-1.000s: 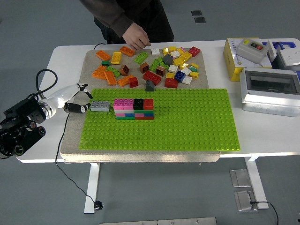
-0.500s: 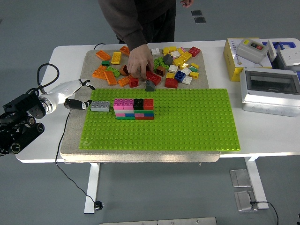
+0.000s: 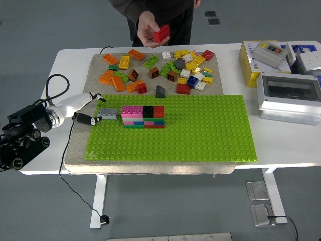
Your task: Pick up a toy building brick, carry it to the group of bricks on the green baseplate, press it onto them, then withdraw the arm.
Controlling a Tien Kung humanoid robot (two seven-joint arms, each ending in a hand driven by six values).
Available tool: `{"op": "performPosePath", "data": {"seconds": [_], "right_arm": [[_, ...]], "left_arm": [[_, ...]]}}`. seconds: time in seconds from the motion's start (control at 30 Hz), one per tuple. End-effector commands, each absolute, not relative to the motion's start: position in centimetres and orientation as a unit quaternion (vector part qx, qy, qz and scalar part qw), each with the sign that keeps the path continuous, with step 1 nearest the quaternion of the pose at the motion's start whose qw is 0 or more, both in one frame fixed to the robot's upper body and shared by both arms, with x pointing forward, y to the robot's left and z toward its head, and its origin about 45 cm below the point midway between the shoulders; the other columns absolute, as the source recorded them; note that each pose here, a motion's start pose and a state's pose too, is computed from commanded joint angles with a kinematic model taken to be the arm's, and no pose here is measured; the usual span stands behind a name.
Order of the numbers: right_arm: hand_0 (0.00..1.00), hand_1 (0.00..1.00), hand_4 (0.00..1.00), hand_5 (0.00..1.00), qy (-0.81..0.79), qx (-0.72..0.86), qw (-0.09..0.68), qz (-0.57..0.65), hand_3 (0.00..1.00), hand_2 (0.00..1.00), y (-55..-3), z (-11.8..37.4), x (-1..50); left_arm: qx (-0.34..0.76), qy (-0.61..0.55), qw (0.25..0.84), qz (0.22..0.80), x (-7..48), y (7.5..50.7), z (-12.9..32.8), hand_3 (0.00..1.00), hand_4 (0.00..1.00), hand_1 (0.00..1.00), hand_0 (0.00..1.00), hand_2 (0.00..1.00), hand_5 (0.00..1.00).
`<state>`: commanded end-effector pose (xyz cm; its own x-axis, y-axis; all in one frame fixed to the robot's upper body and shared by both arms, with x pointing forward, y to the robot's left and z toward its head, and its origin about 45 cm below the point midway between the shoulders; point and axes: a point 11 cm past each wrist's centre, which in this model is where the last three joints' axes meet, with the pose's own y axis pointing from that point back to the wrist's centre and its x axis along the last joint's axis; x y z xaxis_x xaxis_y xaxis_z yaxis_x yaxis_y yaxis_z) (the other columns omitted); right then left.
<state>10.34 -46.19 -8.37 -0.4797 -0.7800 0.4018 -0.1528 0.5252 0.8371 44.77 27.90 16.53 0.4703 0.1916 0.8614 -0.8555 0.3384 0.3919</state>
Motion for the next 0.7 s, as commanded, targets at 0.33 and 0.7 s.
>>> {"op": "performPosePath", "data": {"seconds": [0.33, 0.7], "right_arm": [[0.735, 0.788, 0.385, 0.757, -0.773, 0.305, 0.406, -0.380, 0.679, 0.787, -46.38, -8.19, 10.75], [0.736, 0.788, 0.385, 0.754, -0.773, 0.309, 0.405, -0.379, 0.679, 0.787, -46.23, -8.20, 11.01]], "left_arm": [[0.446, -0.366, 0.733, 0.360, 44.86, 27.39, 16.38, 0.856, 0.672, 0.952, 0.935, 0.984, 0.260], [0.455, -0.353, 0.733, 0.363, 45.02, 27.73, 15.81, 0.845, 0.688, 0.957, 0.936, 0.988, 0.271]]}}
